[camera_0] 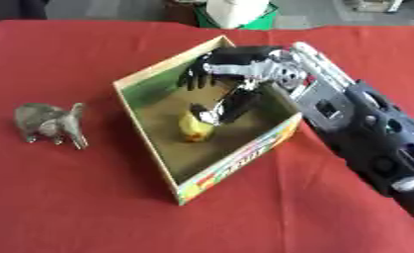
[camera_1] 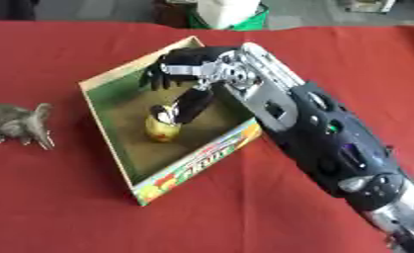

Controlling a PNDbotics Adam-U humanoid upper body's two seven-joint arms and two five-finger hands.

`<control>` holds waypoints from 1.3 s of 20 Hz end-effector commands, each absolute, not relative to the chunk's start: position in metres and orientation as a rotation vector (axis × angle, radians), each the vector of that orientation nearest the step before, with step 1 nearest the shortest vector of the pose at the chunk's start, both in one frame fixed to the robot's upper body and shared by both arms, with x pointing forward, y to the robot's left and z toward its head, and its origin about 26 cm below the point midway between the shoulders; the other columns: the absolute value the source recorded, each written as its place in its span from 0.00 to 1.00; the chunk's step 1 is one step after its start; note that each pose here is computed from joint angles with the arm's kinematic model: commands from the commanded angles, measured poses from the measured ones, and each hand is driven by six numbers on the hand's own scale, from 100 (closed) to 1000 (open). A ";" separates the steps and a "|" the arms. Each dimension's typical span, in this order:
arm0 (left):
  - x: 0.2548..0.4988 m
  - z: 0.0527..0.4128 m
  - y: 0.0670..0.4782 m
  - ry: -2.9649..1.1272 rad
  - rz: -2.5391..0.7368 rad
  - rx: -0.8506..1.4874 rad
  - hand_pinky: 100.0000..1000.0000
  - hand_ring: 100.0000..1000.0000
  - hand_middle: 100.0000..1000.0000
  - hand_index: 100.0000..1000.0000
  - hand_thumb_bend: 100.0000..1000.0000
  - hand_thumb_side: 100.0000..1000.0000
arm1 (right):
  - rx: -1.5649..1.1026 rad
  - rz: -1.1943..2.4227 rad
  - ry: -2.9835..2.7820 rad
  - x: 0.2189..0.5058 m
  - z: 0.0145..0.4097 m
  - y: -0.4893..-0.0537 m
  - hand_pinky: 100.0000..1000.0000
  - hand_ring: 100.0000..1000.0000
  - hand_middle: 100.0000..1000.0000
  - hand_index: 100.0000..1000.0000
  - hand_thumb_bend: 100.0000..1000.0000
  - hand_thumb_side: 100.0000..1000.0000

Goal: Pick up objects on the table and place them in the box.

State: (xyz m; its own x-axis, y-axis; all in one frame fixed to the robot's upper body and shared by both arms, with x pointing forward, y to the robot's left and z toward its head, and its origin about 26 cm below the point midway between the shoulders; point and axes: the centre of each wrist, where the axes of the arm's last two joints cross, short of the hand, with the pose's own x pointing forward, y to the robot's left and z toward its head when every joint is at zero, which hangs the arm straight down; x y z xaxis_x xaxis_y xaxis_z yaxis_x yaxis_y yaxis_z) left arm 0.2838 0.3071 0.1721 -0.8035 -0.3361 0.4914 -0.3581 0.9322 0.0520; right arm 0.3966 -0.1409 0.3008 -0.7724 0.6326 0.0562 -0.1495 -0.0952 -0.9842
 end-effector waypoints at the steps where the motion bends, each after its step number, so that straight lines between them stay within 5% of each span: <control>1: 0.282 0.179 0.308 -2.603 0.042 0.502 0.60 0.59 0.66 0.77 0.00 0.81 | -0.560 1.866 -1.743 0.384 0.328 -0.149 0.71 0.78 0.77 0.96 0.30 0.45; 10: 0.281 0.179 0.309 -2.599 0.050 0.510 0.60 0.59 0.66 0.77 0.00 0.81 | -0.517 1.549 -2.058 0.339 0.363 -0.181 0.72 0.76 0.75 0.96 0.38 0.61; 17: 0.281 0.180 0.311 -2.601 0.051 0.514 0.60 0.60 0.66 0.77 0.00 0.80 | -0.397 1.102 -2.312 0.296 0.370 -0.211 0.71 0.74 0.73 0.95 0.21 0.65; 26: 0.282 0.184 0.312 -2.611 0.008 0.513 0.60 0.60 0.66 0.78 0.00 0.78 | -0.270 0.677 -2.483 0.300 0.341 -0.243 0.72 0.77 0.76 0.94 0.00 0.87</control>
